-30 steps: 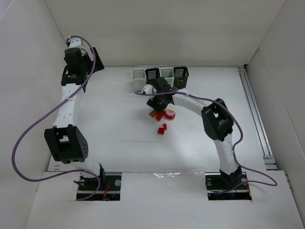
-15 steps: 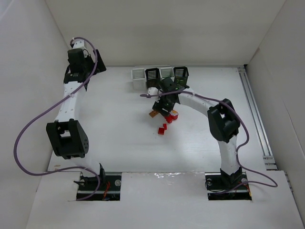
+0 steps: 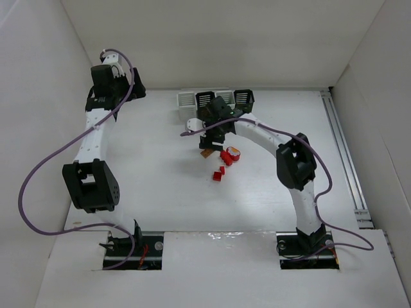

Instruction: Sort the legos into containers by color

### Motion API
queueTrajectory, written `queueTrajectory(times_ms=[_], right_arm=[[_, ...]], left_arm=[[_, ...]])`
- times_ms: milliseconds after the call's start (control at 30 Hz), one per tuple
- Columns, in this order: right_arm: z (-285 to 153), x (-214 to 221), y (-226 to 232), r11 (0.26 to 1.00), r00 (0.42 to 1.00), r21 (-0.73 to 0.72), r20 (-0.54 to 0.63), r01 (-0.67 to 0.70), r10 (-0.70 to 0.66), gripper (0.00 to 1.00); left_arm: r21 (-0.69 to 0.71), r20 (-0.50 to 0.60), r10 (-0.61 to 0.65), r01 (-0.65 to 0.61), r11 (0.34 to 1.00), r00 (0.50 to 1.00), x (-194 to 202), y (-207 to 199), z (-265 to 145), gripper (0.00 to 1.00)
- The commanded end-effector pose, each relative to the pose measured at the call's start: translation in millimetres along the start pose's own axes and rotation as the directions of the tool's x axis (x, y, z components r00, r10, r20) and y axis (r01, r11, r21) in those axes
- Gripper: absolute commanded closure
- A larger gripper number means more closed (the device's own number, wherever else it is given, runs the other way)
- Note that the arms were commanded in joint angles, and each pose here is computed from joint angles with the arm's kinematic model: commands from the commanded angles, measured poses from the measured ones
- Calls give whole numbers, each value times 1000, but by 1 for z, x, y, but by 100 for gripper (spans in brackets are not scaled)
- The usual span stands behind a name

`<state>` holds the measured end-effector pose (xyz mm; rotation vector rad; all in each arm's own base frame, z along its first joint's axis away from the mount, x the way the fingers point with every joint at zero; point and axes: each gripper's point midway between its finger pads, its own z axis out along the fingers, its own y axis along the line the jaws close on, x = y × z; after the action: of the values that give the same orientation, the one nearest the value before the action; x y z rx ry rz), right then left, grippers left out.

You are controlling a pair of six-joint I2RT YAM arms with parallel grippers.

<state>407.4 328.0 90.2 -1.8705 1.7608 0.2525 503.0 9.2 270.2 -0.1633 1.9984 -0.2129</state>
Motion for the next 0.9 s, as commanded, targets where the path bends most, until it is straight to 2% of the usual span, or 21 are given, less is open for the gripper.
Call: queueTrajectory(times_ms=[0,200,533,667,867], right_arm=[[6,-1,16,975,982,-121,20,187,-186,19],[16,8,18,924,939,-169,25,343,-344,14],[29,2,10,897,919,-203,45,393,-393,15],[29,-6,15,870,893,-208,62,447,-445,15],[33,0,28,824,869,-289,68,488,-491,19]], left_arm=[[99,30,32,-35,995,999,-19,-14,-10,0],[123,18,9,-11,992,1000,-17,-8,-9,0],[123,-20,-23,25,992,1000,-5,6,-7,0],[134,-30,-29,32,990,999,-1,8,-7,0],[126,-34,-44,48,991,998,0,20,-9,0]])
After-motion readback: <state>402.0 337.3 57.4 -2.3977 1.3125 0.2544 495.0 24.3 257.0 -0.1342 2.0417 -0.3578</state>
